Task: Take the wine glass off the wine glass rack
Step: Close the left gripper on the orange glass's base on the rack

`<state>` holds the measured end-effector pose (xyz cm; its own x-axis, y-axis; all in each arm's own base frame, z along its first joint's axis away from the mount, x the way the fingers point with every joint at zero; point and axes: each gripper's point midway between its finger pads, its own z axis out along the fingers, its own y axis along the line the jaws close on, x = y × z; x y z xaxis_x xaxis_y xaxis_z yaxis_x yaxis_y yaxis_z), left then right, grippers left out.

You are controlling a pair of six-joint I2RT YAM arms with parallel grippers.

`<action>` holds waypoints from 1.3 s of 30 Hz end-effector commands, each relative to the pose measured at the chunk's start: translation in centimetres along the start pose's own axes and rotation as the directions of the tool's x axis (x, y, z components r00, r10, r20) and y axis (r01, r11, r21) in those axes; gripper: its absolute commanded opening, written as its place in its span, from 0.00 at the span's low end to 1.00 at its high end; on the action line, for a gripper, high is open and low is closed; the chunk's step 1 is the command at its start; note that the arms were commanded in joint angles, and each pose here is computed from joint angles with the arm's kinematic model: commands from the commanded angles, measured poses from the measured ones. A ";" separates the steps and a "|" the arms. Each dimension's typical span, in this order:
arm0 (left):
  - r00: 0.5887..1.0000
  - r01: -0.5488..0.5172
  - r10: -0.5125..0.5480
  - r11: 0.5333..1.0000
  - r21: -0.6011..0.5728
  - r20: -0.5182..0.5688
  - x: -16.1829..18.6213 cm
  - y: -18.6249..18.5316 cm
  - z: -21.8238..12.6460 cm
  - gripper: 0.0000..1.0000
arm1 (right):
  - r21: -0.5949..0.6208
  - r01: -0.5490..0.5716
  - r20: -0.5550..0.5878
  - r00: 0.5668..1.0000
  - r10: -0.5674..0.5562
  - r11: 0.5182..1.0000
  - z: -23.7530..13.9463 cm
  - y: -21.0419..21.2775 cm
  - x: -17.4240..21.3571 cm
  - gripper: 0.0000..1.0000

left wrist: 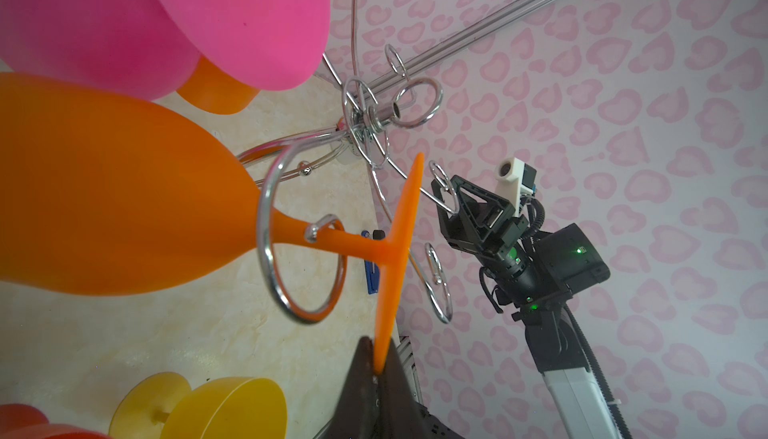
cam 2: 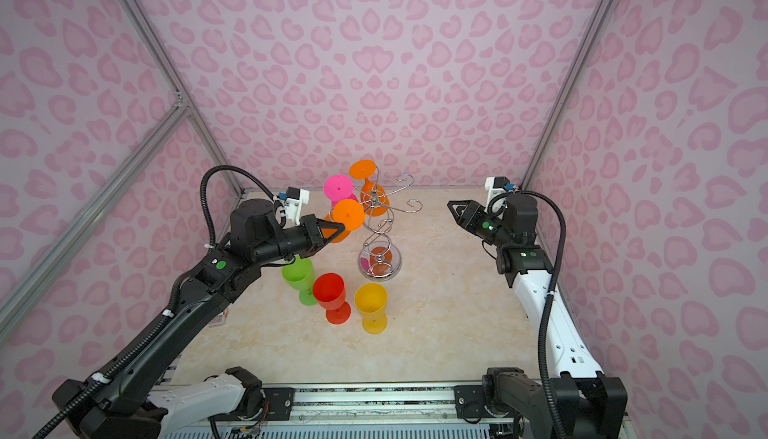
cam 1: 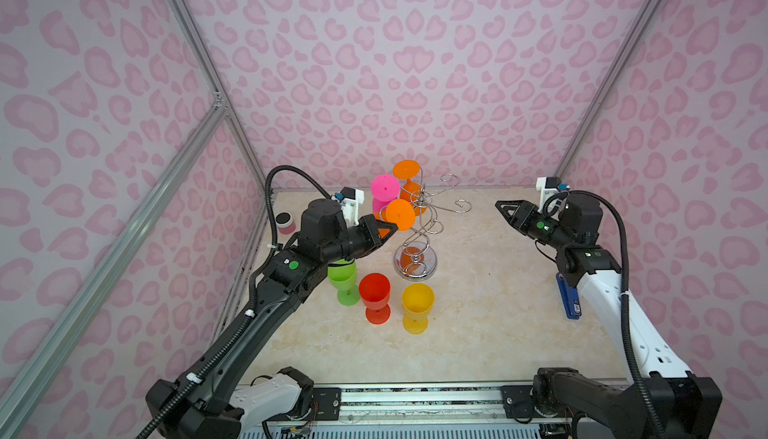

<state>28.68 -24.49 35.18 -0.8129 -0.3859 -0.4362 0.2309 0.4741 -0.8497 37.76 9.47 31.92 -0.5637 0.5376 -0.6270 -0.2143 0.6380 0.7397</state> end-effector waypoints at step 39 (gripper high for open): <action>0.994 0.057 -0.066 0.994 0.094 0.090 -2.5 -1.2 -3.7 0.02 | -0.027 0.006 0.018 1.000 -0.006 1.000 0.0 0.1 -0.2 0.42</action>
<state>28.20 -21.15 36.77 -0.7959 -0.4800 -0.3689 0.1772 0.3980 -0.9001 37.80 9.38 31.81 -0.5583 0.5468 -0.6239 -0.2189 0.6283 0.7465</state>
